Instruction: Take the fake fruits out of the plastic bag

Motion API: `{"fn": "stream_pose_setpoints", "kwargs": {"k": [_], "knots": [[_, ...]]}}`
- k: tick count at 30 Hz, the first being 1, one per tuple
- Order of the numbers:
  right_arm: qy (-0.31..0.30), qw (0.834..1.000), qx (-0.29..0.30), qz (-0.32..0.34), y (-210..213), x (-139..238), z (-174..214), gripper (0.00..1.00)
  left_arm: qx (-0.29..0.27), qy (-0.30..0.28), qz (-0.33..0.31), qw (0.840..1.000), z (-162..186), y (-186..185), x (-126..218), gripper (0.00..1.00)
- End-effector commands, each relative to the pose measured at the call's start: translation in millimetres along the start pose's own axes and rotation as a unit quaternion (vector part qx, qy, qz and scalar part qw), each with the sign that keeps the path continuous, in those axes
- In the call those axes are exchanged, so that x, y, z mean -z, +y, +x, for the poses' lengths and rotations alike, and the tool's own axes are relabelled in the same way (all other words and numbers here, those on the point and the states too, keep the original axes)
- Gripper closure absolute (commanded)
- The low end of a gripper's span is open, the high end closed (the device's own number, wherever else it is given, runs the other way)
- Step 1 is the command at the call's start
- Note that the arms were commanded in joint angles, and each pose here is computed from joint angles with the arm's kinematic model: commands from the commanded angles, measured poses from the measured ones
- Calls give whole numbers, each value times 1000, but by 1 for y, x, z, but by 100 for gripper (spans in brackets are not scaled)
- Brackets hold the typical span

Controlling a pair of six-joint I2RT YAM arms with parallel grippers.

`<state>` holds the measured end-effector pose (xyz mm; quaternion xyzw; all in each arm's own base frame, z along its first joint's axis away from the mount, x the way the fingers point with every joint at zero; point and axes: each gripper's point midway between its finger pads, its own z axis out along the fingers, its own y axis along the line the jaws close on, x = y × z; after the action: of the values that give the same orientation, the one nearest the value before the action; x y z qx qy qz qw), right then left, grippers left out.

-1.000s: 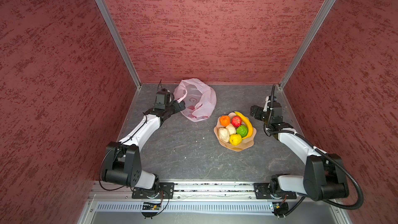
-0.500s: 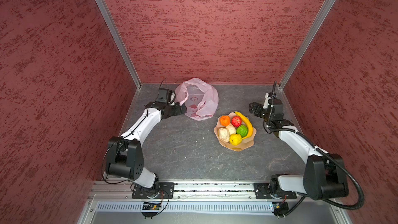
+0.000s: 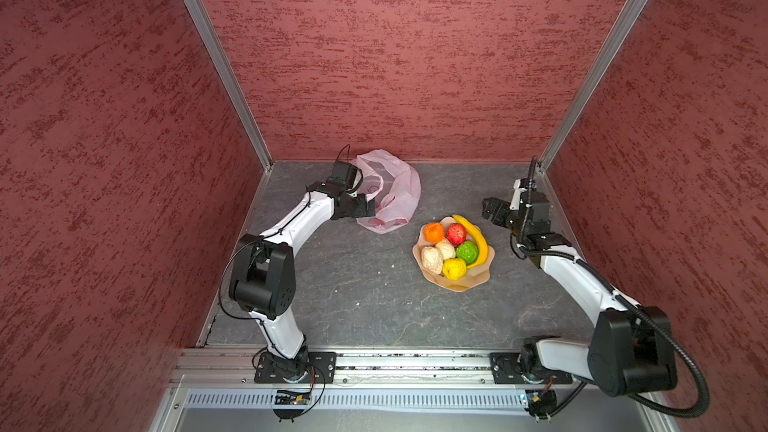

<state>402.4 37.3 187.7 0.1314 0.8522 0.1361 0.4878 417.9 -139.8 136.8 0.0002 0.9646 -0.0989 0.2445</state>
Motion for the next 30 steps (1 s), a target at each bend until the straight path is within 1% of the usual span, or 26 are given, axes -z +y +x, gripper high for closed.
{"fn": "stream_pose_setpoints", "kwargs": {"k": [1, 4, 7, 10, 13, 16, 20, 23, 26, 29, 30], "knots": [[2, 1000, 9, -15, 5, 1, -2, 1, -41, -22, -94, 994, -4, 19, 13, 0], [13, 999, 10, -29, 10, -1, 1, 2, -71, -31, -141, 987, -4, 24, 18, 0], [37, 997, 13, -69, 26, -3, 5, 6, -100, -33, -178, 978, -5, 26, 20, 0], [53, 993, 19, -105, 42, -2, 8, 11, -122, -19, -216, 969, -3, 31, 19, 0], [66, 987, 34, -141, 68, 3, 13, 17, -123, -15, -211, 970, -2, 27, 18, 1], [66, 985, 47, -152, 89, 7, 15, 17, -136, -18, -202, 970, 1, 20, 18, 0], [67, 980, 48, -180, 115, 9, 17, 17, -184, -7, -174, 967, 10, 6, 16, 0], [75, 977, 58, -190, 129, 8, 22, 16, -207, -4, -208, 956, 11, 10, 20, 0], [80, 974, 60, -203, 141, 7, 26, 13, -205, -7, -254, 945, 7, 23, 26, 0], [87, 971, 65, -212, 150, 7, 30, 12, -195, -20, -329, 924, -3, 41, 37, 1], [87, 971, 65, -213, 151, 7, 31, 11, -201, -20, -341, 918, -5, 42, 37, 0]]}}
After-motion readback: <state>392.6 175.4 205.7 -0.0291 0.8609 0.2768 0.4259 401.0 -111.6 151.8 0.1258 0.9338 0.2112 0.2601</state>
